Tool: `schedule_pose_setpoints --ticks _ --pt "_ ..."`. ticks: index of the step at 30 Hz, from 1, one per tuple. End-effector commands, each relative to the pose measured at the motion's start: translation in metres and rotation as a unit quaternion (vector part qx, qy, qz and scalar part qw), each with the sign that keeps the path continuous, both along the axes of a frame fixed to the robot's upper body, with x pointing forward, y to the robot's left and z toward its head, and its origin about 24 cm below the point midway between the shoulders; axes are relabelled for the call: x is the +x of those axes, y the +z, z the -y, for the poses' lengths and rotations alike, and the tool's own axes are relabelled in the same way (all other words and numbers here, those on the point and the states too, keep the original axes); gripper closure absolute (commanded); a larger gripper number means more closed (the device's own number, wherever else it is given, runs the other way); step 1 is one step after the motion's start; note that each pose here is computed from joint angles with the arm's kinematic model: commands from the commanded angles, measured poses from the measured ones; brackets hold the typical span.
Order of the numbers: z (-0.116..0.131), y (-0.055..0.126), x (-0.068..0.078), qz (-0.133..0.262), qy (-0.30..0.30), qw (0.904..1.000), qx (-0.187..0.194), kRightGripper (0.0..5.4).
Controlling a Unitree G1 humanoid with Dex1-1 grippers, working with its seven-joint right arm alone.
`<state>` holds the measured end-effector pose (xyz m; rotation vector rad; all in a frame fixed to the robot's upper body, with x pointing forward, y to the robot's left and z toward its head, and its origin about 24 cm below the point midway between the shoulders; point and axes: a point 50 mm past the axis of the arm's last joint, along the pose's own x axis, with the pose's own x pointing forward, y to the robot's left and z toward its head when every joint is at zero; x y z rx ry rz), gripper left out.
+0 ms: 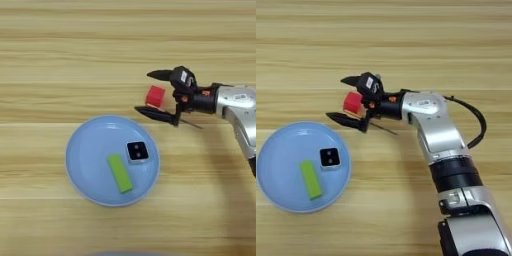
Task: Move the objects on the table
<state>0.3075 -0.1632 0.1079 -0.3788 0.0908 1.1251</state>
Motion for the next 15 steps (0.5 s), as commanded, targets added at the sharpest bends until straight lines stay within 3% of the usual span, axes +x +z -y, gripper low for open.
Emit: schedule_pose_setpoints --ticks 1,15 --pt "-0.003 0.031 0.005 0.063 0.006 0.998 0.006 0.03" --pt "-0.014 0.03 -0.003 0.058 0.033 0.9977 0.012 0.03"
